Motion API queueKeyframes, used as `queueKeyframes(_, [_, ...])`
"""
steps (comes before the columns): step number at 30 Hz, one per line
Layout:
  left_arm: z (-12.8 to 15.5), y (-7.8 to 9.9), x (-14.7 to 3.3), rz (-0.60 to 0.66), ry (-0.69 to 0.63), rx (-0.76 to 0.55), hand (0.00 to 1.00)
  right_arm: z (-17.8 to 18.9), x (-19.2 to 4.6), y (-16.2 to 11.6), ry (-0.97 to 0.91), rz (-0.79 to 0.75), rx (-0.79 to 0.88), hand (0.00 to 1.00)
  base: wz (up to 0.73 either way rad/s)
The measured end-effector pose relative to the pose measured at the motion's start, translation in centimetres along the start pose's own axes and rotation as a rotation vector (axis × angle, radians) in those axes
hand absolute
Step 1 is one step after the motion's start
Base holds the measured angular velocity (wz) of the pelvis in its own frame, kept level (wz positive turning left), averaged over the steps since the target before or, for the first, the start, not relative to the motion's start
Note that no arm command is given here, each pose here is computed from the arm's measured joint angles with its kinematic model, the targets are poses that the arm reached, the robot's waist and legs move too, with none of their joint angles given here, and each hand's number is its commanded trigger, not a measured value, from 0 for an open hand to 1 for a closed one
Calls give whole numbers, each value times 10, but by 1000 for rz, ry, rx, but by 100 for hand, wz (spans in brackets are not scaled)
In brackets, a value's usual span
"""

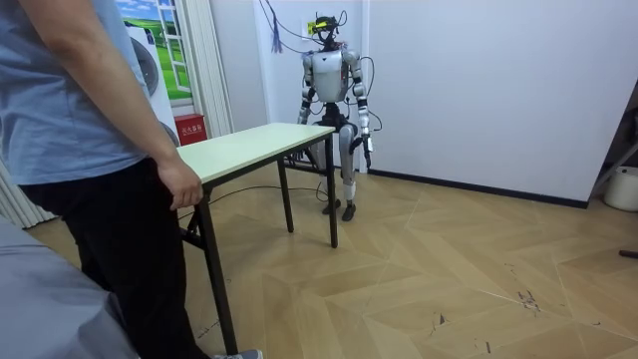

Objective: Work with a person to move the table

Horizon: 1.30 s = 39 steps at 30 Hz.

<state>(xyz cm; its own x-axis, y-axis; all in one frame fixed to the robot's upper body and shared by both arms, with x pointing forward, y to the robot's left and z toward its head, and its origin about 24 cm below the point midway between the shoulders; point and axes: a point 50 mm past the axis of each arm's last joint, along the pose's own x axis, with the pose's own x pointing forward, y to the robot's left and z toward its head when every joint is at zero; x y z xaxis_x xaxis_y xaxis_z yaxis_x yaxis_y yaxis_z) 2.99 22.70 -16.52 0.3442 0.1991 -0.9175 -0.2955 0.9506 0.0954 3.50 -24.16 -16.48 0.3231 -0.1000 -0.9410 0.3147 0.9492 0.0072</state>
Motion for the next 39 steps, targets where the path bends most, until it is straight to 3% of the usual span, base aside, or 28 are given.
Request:
queueKeyframes(15, [42,-31,-5,-366,-205,-259,0,41,-9,37,-236,358,102,0,1])
queueKeyframes(25, [76,-77,-33,-684,-377,-463,0,66,-39,92,-413,743,326,0,0])
queueKeyframes(39, [107,-108,-59,-902,-464,-422,0,93,-53,129,-464,933,307,0,2])
